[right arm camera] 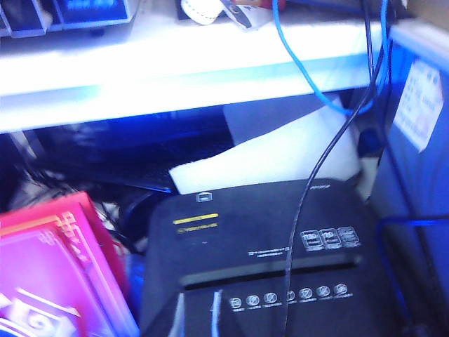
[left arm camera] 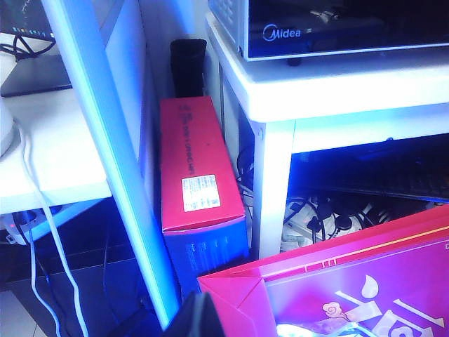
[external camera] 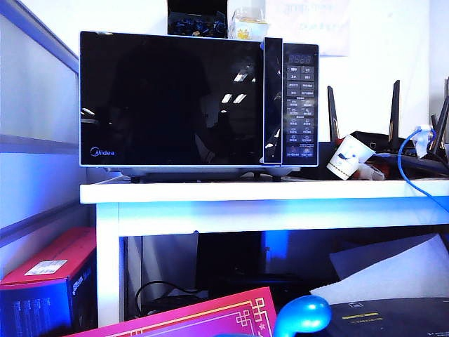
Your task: Open the microwave door, place the box of snacks from the top of the microwave inside, then close the microwave door.
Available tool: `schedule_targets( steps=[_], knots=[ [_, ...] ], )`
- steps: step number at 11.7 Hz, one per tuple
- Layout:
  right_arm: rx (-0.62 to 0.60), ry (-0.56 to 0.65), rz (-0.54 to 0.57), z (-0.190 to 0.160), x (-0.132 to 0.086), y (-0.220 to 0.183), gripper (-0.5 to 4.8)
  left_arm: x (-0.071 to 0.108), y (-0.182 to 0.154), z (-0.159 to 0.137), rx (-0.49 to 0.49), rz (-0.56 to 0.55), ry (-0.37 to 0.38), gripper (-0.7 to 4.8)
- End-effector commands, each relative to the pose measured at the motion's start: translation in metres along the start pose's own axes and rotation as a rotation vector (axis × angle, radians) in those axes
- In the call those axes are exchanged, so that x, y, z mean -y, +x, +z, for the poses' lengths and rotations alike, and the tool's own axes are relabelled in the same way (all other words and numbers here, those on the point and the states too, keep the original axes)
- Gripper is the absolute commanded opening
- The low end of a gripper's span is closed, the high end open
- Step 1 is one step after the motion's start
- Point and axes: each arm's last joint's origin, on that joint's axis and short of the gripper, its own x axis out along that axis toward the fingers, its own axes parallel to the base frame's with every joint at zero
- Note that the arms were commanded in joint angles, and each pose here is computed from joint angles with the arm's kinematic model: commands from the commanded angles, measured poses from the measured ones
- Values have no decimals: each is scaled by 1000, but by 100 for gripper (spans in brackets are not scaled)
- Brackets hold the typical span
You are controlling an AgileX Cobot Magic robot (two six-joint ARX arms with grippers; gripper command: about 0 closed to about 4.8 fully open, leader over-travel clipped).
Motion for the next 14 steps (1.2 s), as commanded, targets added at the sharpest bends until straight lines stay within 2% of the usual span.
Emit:
schedule_targets(
  steps=[1, 2, 3, 4, 5, 6, 7, 9, 10, 12, 13, 14],
  knots=[
    [-13, 17, 4, -2, 0, 1, 71, 0, 0, -2, -16, -3, -5, -5],
    [-13, 16, 4, -2, 0, 1, 70, 0, 0, -2, -17, -3, -5, -5],
    [134, 121, 27, 21, -2, -5, -6, -1, -5, 19, 99, -8, -163, -5],
    [196, 122, 36, 36, -3, -12, -6, -3, -13, 38, 159, 4, -192, -5],
    [281, 121, 49, 65, -6, -27, -6, -7, -30, 75, 267, 33, -208, -5],
    [330, 121, 55, 81, -7, -36, -6, -9, -39, 97, 313, 60, -215, -5],
    [398, 119, 62, 111, -10, -51, -6, -13, -48, 137, 352, 116, -227, -5],
    [462, 112, 70, 151, -13, -64, -6, -16, -48, 190, 367, 122, -220, -5],
    [478, 112, 75, 179, -16, -68, -6, -17, -42, 227, 371, 110, -210, -5],
    [489, 109, 87, 225, -20, -65, -6, -18, -29, 287, 364, 47, -151, -5],
    [527, 105, 111, 259, -24, -57, -5, -15, -15, 332, 329, -87, -87, -5],
    [550, 105, 146, 276, -26, -46, -5, -12, -5, 356, 304, -225, -55, -5]
  ],
)
